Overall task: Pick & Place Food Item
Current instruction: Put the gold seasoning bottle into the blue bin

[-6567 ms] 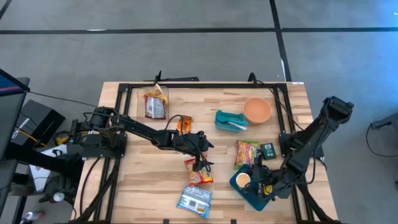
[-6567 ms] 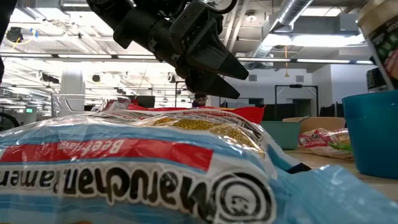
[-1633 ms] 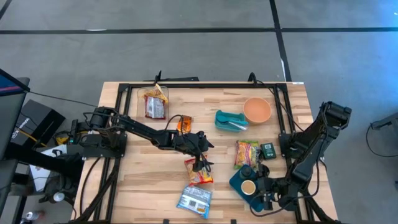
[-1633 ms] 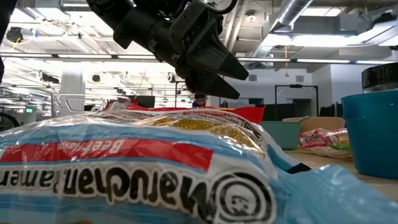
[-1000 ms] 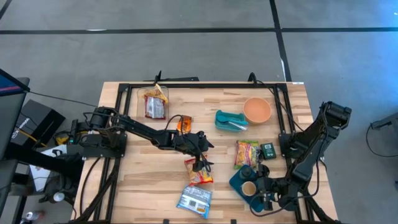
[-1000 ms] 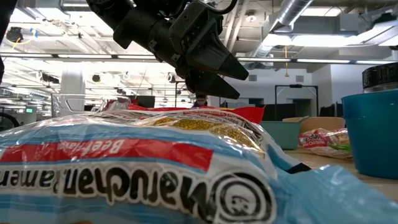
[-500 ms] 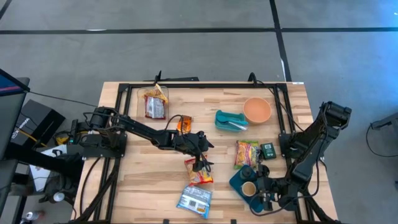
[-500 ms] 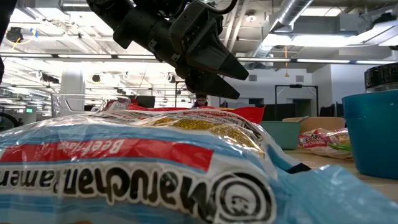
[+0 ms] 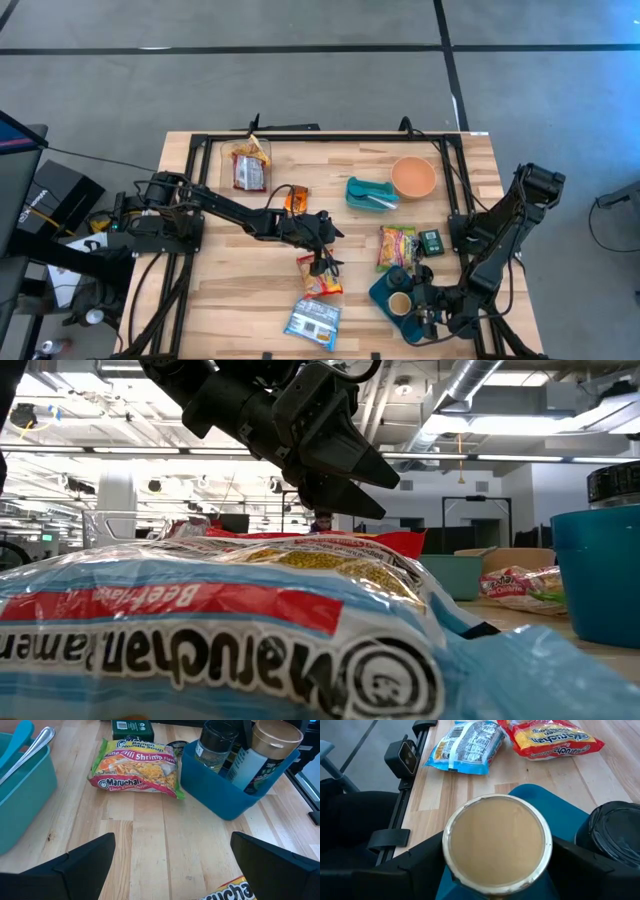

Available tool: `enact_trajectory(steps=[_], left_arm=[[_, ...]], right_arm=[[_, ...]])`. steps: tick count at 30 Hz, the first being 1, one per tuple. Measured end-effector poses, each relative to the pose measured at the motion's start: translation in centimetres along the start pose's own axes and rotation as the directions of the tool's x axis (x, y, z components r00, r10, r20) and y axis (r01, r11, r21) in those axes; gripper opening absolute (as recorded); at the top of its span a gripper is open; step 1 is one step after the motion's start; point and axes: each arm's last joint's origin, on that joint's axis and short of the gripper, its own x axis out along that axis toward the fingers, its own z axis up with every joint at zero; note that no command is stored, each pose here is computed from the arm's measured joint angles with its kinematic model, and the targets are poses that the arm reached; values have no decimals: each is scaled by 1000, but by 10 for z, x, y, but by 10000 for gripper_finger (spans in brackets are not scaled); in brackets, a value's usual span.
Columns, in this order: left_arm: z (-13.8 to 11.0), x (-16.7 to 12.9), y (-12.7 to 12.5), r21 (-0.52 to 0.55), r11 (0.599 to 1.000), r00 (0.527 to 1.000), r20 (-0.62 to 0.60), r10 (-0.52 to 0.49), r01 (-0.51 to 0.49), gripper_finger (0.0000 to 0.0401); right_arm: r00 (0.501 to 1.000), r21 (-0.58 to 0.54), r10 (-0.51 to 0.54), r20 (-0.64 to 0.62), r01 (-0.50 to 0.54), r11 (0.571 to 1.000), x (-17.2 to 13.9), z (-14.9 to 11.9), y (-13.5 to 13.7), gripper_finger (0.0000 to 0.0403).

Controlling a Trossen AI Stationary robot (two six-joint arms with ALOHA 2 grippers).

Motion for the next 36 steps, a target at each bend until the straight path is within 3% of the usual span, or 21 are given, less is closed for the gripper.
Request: enact_trajectory(steps=[6,15,36], left_arm=[[0,0,0,0,1000,1000,0,0,0,390],[0,0,0,0,1000,1000,0,0,0,390],[0,0,0,0,1000,1000,0,0,0,390]], right_arm=[[1000,-3,-7,10,7,1000,0,0,0,320],[1000,-9,-5,11,5,1000,-1,1,0,396],[1000,4,7,21,-7,1000,-22,17,-11,393]])
